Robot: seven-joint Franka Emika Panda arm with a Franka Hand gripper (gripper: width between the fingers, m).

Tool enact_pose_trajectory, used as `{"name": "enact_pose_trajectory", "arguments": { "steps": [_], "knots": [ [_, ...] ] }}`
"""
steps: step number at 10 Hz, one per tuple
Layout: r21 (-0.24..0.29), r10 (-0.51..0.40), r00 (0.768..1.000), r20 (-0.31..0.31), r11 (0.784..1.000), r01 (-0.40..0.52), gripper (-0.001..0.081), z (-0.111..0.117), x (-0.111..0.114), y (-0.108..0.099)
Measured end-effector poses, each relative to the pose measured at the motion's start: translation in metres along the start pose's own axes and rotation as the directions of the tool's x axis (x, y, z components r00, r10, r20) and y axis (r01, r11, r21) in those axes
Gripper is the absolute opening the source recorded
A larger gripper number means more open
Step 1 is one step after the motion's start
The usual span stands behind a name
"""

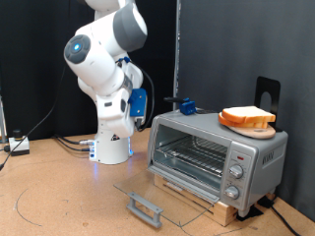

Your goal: Make a piece of toast with the oven

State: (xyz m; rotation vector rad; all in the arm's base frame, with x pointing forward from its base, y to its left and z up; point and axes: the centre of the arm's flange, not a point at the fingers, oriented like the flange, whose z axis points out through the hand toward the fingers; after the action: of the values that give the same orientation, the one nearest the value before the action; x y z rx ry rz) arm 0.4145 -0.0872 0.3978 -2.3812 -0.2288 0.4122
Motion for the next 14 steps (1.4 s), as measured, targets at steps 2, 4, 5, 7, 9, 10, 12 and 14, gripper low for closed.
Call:
{"name": "enact_pose_trajectory", "arguments": {
  "steps": [2, 4, 5, 7, 9, 10, 12, 14],
  "knots": [
    [-0.009, -0.015, 1.000, 0.001, 1.000, 0.015, 0.0809, 0.002, -0.006, -0.008],
    [-0.003, -0.207, 0.978, -0.001, 0.978, 0.207, 0.0809, 0.004, -0.006, -0.026],
    [-0.011, -0.319, 0.948, -0.018, 0.948, 0.319, 0.0809, 0.004, -0.008, -0.039],
    [-0.034, -0.472, 0.881, -0.037, 0.882, 0.471, 0.0809, 0.005, -0.019, -0.066],
    [-0.028, -0.565, 0.824, -0.044, 0.825, 0.565, 0.0809, 0.006, -0.032, -0.092],
    [-0.029, -0.598, 0.800, -0.051, 0.802, 0.597, 0.0809, 0.006, -0.038, -0.105],
    [-0.037, -0.651, 0.757, -0.056, 0.759, 0.650, 0.0809, 0.005, -0.052, -0.129],
    [-0.043, -0.678, 0.734, -0.047, 0.735, 0.676, 0.0809, 0.008, -0.068, -0.147]
  ]
}}
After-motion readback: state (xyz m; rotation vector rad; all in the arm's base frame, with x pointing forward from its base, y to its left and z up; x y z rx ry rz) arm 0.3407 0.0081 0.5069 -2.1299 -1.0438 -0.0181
